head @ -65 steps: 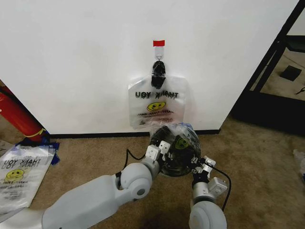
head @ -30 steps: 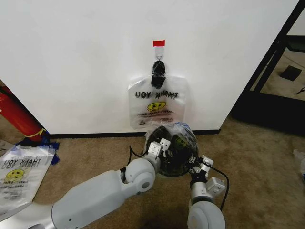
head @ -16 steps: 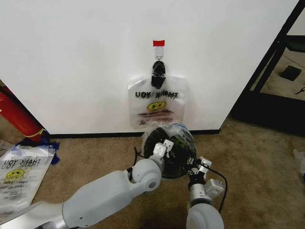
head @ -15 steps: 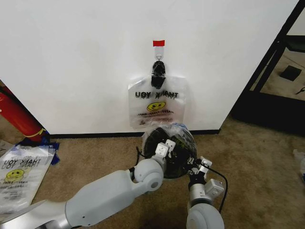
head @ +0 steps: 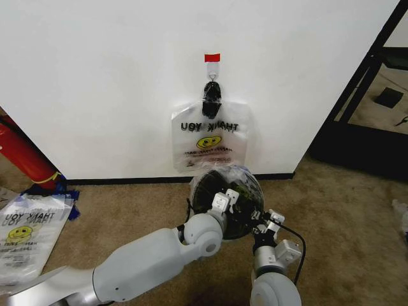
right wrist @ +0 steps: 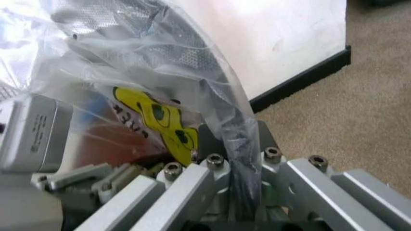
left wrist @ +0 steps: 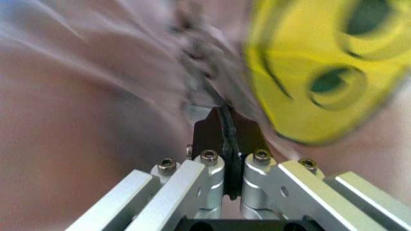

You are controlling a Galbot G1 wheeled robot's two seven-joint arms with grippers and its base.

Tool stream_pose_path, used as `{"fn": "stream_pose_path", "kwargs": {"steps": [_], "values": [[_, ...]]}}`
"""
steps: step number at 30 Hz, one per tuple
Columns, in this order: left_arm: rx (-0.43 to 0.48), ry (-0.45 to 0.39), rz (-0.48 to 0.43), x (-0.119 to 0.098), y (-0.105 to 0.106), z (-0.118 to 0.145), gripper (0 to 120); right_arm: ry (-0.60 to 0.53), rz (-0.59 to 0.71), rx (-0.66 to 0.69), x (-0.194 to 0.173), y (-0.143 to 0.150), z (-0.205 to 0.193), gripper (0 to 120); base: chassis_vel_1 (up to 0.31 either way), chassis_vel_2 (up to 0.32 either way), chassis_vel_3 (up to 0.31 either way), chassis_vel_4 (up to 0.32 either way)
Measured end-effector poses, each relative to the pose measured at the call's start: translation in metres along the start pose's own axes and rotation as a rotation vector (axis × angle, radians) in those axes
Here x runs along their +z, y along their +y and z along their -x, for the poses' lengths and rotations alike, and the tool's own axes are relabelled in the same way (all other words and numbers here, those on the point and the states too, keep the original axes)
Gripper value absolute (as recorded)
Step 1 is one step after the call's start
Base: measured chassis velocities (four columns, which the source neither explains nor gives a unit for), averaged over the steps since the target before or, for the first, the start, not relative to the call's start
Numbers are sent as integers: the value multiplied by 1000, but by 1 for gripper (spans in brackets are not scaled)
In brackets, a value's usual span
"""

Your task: Pick up the garbage bag from the wall and place it over the trash bin.

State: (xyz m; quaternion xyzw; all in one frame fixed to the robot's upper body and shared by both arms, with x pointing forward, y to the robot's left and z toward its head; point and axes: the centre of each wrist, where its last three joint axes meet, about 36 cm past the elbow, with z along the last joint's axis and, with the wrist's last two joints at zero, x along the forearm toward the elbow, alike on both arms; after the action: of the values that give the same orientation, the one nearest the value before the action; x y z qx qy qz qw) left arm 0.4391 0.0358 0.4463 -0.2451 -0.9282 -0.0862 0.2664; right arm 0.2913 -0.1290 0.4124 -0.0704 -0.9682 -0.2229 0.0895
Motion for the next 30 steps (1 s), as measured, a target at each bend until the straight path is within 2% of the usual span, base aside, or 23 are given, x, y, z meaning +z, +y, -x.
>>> {"fn": "stream_pose_path", "kwargs": {"steps": [5, 12, 15, 22, 25, 27, 30], "values": [[-3, 11, 0, 1, -1, 7, 0, 1, 0, -4, 1, 2, 1, 0, 0, 0, 0, 0], [89, 23, -17, 14, -26, -1, 0, 12, -1, -7, 3, 3, 0, 0, 0, 0, 0, 0], [111, 30, -5, 17, -29, -8, 0, 15, -3, -5, 4, 2, -1, 0, 0, 0, 0, 0], [39, 29, -15, 13, -12, 4, 0, 18, -3, -6, 5, 2, -2, 0, 0, 0, 0, 0], [-7, 25, -16, 11, 2, 6, 0, 19, -7, -12, 6, 3, -4, 0, 0, 0, 0, 0], [-25, 27, -8, 12, 12, 1, 0, 17, -9, -14, 6, 4, -4, 0, 0, 0, 0, 0], [-20, 22, -4, 13, 14, -8, 0, 15, -9, -15, 6, 4, -3, 0, 0, 0, 0, 0]]}}
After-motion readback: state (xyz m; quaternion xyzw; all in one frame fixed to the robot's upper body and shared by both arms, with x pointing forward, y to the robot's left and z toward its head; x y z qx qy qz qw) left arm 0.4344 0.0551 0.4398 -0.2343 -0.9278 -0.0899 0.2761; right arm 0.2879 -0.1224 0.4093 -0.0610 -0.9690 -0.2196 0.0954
